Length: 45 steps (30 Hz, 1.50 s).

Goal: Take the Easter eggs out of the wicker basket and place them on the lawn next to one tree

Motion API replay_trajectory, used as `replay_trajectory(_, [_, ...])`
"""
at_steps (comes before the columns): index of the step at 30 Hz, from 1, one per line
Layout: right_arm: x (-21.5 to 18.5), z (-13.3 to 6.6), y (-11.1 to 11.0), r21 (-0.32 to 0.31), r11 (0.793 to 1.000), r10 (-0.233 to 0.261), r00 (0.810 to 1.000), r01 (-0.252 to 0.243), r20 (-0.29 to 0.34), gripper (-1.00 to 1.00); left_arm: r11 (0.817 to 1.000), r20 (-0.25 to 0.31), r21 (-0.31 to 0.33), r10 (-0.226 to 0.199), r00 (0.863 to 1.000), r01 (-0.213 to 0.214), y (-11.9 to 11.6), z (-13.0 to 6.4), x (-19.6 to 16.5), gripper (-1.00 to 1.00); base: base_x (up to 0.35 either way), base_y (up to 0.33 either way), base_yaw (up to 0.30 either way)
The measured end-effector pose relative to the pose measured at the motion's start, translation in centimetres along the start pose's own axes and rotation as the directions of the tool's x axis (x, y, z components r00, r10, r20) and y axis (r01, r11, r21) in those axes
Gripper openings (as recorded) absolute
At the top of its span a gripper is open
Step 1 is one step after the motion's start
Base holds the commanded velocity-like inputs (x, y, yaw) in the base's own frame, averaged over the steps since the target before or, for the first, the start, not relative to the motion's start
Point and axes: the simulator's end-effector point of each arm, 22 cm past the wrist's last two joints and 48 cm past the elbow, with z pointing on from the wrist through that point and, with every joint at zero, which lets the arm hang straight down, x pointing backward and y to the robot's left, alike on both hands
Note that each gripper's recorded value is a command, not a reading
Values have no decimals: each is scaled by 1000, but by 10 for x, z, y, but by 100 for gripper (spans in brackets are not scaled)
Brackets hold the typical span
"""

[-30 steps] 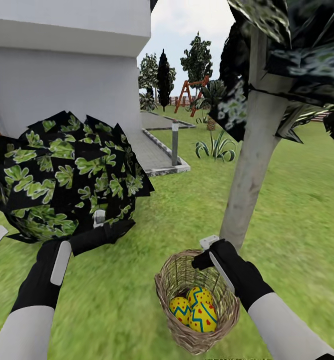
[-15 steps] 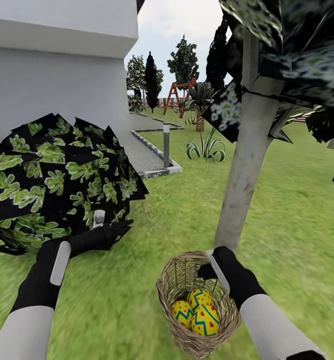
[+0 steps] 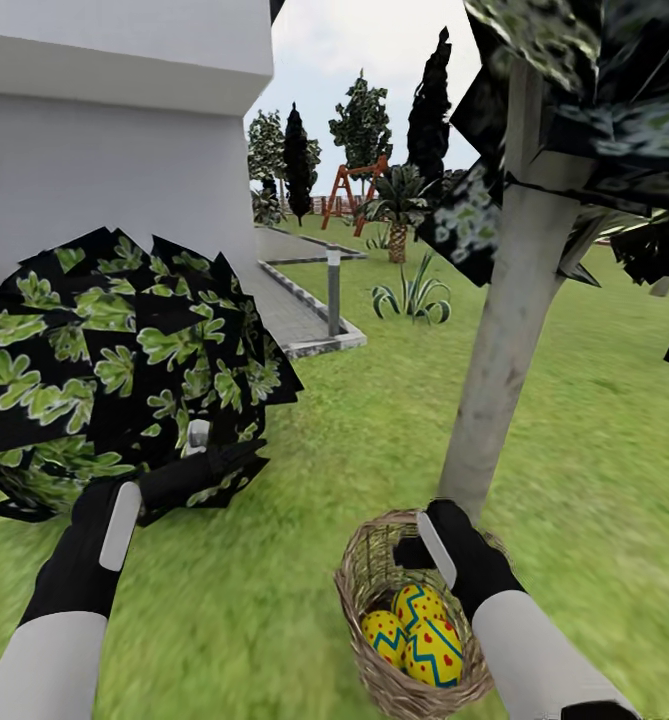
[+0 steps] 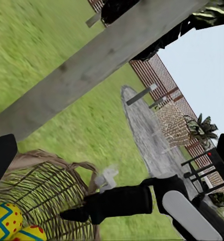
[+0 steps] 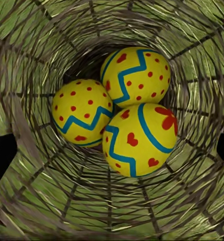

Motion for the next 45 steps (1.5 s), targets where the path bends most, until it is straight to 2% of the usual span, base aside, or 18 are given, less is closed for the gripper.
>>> replay_trajectory(1, [15,9,0,2,1000,-3,999,3,-41,100,1000,1,-2,0,1000,0,1,-1,0,100,20,33,-46])
replay_trajectory(4, [21,12,-2,7,1000,-1,998,1,-57,100,1000,-1,-4,2,1000,-2,1,-1,0,100,7,13,-18])
replay_trajectory(6, [24,14,-19,46,998,49,996,-46,-69,100,1000,-2,-5,1,1000,-1,2,-1,0,100,1,1,-2])
replay_trajectory(8, [24,14,-24,63,996,62,996,-58,-69,100,1000,-2,-6,0,1000,0,2,-1,1,100,0,0,0])
replay_trajectory(17, [20,13,-26,65,996,70,996,-66,-53,100,1000,-3,-4,0,1000,0,1,0,1,100,0,0,0])
replay_trajectory(25, [29,31,-29,63,995,79,996,-76,-46,100,1000,-3,-4,2,1000,-2,13,-1,15,100,0,0,0])
replay_trajectory(30, [53,50,-30,66,995,77,993,-71,-93,100,1000,-3,-5,1,1000,-1,21,-2,24,100,0,0,0])
replay_trajectory(34, [53,62,-31,71,994,91,994,-87,-54,100,1000,-4,-6,1,1000,-2,27,-3,31,100,0,0,0])
replay_trajectory(39, [56,72,-32,70,993,96,995,-93,-42,100,1000,-4,-7,2,1000,-2,35,-4,39,100,0,0,0])
replay_trajectory(43, [53,71,-29,57,993,101,994,-99,-34,100,1000,-4,-7,2,1000,-2,35,-5,39,100,0,0,0])
replay_trajectory(45, [54,72,-23,30,992,124,992,-123,-38,100,1000,-3,-7,3,1000,-3,35,-4,39,100,0,0,0])
